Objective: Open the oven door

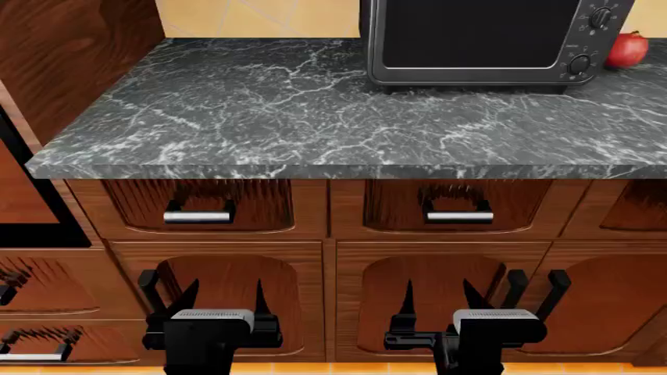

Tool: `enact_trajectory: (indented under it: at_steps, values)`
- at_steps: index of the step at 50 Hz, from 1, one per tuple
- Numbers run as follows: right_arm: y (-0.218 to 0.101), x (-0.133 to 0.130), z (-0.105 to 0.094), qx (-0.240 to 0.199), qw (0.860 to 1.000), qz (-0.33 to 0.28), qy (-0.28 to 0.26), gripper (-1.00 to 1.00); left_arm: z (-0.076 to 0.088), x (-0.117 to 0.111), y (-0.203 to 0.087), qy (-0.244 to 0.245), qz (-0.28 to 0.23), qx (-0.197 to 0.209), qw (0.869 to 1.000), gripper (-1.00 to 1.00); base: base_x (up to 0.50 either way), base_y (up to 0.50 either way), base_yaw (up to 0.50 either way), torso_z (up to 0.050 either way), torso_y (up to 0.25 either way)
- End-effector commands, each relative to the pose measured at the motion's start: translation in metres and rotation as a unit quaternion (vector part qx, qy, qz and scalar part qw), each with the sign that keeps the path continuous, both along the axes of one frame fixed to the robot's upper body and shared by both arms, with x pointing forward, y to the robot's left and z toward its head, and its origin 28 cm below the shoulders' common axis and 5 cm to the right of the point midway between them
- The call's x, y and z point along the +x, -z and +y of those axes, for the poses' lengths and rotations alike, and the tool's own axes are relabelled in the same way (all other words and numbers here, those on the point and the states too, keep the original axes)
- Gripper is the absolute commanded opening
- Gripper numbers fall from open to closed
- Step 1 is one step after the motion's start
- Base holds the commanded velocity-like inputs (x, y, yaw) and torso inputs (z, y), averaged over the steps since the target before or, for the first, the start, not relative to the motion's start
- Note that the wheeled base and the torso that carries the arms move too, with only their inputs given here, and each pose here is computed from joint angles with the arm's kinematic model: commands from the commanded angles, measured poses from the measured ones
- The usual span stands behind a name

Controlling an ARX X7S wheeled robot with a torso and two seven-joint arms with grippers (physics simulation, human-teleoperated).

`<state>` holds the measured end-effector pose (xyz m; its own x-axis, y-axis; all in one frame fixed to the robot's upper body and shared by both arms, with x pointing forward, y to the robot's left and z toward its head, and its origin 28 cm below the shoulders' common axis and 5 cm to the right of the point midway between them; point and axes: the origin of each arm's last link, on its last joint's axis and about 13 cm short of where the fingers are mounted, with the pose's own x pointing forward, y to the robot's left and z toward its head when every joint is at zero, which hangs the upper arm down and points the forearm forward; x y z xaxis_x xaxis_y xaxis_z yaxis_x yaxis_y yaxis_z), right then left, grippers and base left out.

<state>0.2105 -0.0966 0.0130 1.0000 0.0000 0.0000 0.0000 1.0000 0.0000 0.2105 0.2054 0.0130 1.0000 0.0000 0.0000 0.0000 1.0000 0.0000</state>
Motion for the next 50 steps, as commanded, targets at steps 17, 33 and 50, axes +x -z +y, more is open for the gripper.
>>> enact_trajectory:
  at_steps: [17,33,50]
  values:
    - [-0.016,0.002,-0.004,0.018,0.999,-0.03,-0.025,1.0,-0.004,0.0,0.004,0.009,0.004,0.02,1.0,1.0,0.0,0.0,0.32,0.0,0.0]
    - [-0.016,-0.001,-0.003,0.008,0.998,-0.042,-0.04,1.0,-0.005,0.0,0.003,0.011,0.005,0.026,1.0,1.0,0.0,0.0,0.5,0.0,0.0]
    - [-0.016,-0.003,-0.004,0.004,0.998,-0.048,-0.049,1.0,-0.006,0.0,0.005,0.011,0.007,0.031,0.999,1.0,0.0,0.0,0.5,0.0,0.0]
